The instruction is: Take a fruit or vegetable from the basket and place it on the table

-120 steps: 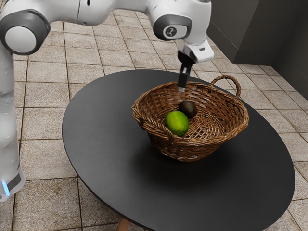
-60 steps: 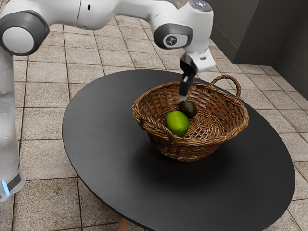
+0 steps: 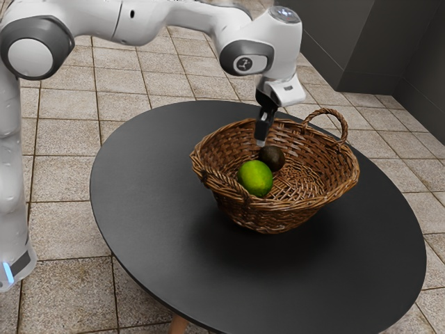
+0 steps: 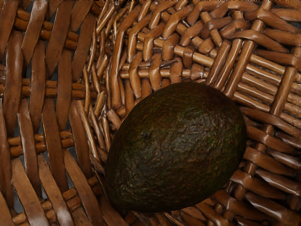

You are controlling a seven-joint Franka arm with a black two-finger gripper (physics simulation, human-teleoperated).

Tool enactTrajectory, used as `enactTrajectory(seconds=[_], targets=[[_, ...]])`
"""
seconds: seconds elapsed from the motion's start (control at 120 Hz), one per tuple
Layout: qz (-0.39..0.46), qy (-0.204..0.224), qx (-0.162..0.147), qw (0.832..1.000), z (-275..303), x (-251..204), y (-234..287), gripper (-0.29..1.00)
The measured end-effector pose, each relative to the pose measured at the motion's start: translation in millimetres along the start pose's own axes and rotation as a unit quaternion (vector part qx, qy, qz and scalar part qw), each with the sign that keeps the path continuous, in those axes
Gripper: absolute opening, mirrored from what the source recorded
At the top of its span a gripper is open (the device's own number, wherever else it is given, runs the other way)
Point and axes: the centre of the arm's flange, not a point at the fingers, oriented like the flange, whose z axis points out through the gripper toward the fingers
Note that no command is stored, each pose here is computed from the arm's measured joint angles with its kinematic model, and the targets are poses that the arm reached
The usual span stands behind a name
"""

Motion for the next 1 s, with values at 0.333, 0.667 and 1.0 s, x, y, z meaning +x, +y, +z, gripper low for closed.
enactTrajectory(seconds=[0.333, 0.667, 1.0], targets=[[0.013, 0.009, -0.002, 1.000, 17.8, 4.8, 14.5, 0.69], [-0.001, 0.008, -0.001, 1.000, 37.9, -5.1, -0.4, 0.68], [0.004, 0.026, 0.002, 1.000, 39.6, 1.9, 5.5, 0.67]])
